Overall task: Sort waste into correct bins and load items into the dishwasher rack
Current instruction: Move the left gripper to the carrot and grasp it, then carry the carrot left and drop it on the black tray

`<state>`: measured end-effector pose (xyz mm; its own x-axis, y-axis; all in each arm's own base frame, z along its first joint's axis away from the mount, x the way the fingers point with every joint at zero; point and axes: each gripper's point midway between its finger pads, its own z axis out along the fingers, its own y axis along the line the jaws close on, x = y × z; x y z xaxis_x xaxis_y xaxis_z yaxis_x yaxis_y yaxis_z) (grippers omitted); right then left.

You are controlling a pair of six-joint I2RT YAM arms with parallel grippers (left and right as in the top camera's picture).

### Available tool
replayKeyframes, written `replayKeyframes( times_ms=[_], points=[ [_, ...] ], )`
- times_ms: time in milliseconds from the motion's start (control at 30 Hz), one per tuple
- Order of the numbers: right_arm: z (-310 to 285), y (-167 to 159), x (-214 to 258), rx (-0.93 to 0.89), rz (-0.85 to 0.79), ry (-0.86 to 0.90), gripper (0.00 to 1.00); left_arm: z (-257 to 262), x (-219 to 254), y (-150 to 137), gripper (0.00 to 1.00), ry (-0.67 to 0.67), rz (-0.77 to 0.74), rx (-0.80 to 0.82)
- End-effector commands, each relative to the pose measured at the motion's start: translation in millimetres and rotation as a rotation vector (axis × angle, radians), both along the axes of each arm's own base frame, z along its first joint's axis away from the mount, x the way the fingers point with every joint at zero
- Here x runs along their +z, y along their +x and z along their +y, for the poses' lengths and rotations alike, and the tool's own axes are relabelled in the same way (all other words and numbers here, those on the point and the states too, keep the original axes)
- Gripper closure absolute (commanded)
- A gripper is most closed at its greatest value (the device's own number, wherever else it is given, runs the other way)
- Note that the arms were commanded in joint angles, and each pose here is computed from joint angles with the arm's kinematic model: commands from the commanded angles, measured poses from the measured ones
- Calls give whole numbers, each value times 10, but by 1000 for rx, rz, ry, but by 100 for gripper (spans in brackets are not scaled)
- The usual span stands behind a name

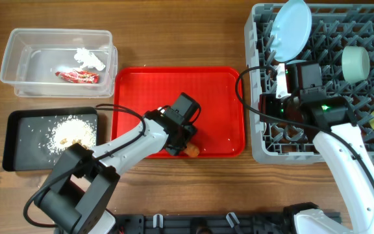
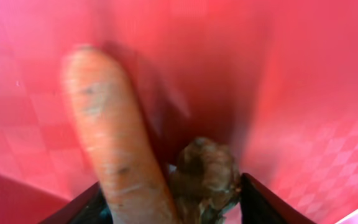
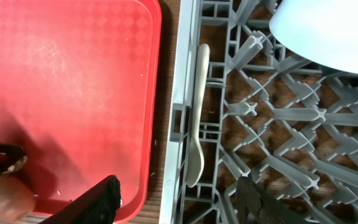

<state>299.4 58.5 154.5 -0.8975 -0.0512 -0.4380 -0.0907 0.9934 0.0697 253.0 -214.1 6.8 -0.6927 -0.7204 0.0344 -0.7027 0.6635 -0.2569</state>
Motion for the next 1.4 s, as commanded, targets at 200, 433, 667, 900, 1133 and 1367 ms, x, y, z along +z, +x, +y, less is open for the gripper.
replayKeyframes(
  times_ms=[200,433,667,900,1133,1367],
  points=[
    [37,20,84,14,-19,15,38,281,-89,135,71,178,-94,-41],
    [34,8,78,14,-14,14,38,337,-32,190,96,225,-138,-119],
    [28,-19,64,14,-1,11,38,459,219,330,96,230,-211,-167],
    [22,-19,63,13,-1,7,39,805,540,372,96,268,-249,-183],
    [22,-18,64,13,-2,7,38,1451,928,364,96,340,-282,-120],
    [-3,-15,62,7,-3,-6,38,2379,1089,278,96,385,-238,172]
  ],
)
